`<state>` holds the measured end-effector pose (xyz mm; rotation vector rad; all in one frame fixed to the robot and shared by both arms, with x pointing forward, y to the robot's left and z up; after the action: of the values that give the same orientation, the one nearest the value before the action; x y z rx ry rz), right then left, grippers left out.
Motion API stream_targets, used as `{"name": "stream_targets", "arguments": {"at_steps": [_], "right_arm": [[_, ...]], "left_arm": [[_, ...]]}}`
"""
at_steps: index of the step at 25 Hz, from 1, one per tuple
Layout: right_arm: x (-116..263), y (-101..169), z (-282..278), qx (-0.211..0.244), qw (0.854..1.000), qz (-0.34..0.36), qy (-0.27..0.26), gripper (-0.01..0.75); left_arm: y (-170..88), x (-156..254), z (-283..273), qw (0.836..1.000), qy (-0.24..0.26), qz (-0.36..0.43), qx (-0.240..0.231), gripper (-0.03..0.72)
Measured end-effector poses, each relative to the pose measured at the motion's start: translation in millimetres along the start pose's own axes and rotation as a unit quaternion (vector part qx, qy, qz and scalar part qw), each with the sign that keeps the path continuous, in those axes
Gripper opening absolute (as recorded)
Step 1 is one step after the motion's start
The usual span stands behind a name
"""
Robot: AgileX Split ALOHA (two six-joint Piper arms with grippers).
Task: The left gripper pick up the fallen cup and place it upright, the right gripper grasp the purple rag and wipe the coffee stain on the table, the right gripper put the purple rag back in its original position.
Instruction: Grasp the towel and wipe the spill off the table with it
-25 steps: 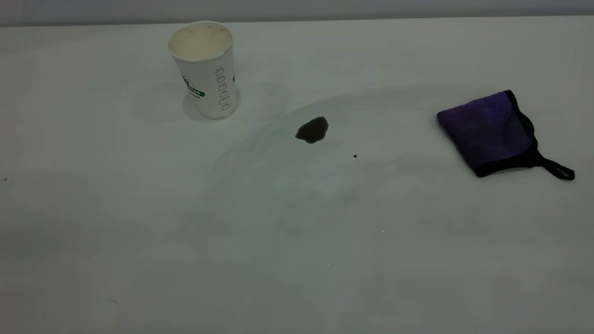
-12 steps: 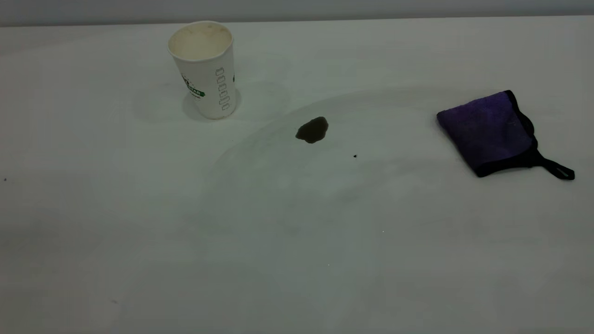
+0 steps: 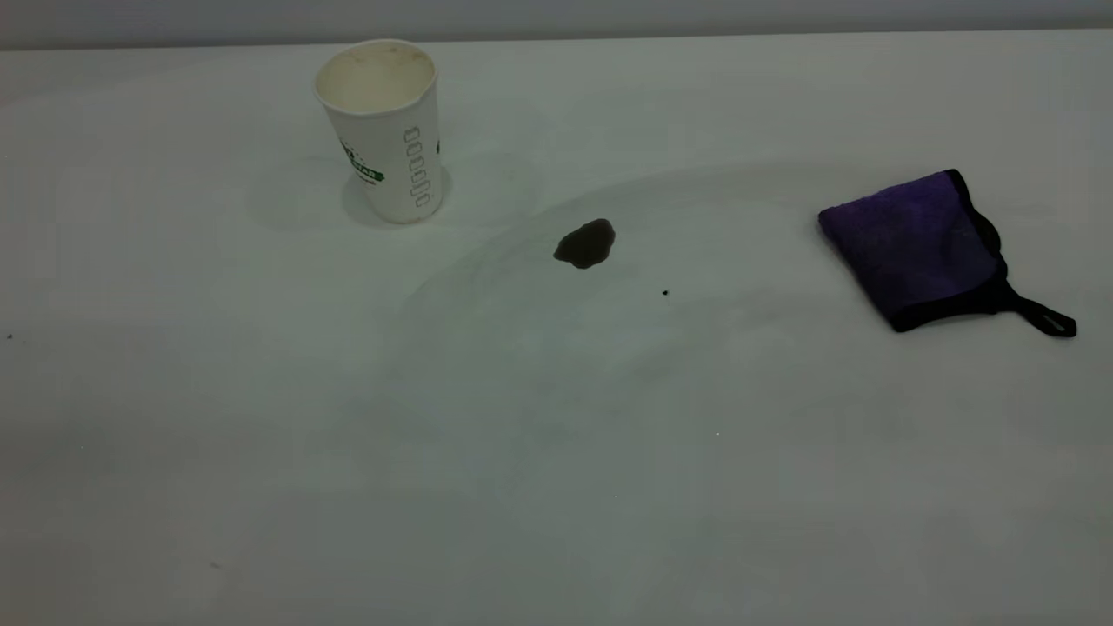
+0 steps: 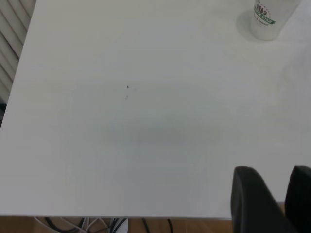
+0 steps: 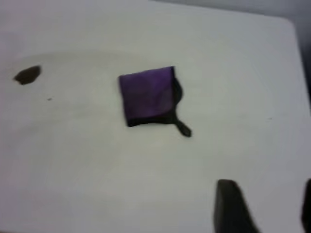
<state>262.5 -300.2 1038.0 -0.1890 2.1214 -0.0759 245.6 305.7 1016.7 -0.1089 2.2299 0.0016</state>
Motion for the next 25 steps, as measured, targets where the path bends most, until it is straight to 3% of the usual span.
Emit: {"name": "stream_targets", "arguments": {"at_steps": [3, 6, 11, 14, 20, 25], "right_arm": [[-28, -8, 12, 0.01, 0.999, -0.01, 0.041, 0.626], [-59, -13, 41, 0.008, 0.995, -0.019, 0.095, 0.716], [-92, -15, 115, -0.011, 0.979, -0.026, 0.203, 0.73], [-104, -15, 165, -0.019, 0.972, -0.03, 0.234, 0.73], [-95, -7, 251, -0.039, 0.962, -0.047, 0.267, 0.73], [-72, 14, 316, -0.064, 0.944, -0.066, 0.316, 0.728]], "left_arm": [[0, 0, 0, 1.0, 0.0, 0.0, 0.0, 0.24], [0, 0, 0, 1.0, 0.0, 0.0, 0.0, 0.24], [0, 0, 0, 1.0, 0.0, 0.0, 0.0, 0.24], [0, 0, 0, 1.0, 0.0, 0.0, 0.0, 0.24], [0, 0, 0, 1.0, 0.0, 0.0, 0.0, 0.24], [0, 0, 0, 1.0, 0.0, 0.0, 0.0, 0.24]]}}
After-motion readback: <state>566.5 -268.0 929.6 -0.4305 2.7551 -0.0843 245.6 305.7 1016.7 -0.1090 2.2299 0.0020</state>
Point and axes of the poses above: a point on each arm's last joint axis where the gripper is mounted, z pointing out along that axis toward the gripper, y along the wrist's bending axis when the last joint is at zero, x = y × z, the point moved 3 cm from there along z, pointing out along that axis toward the gripper, and after that the axes turned 4 degrees about -z, right-handed, at the moved point
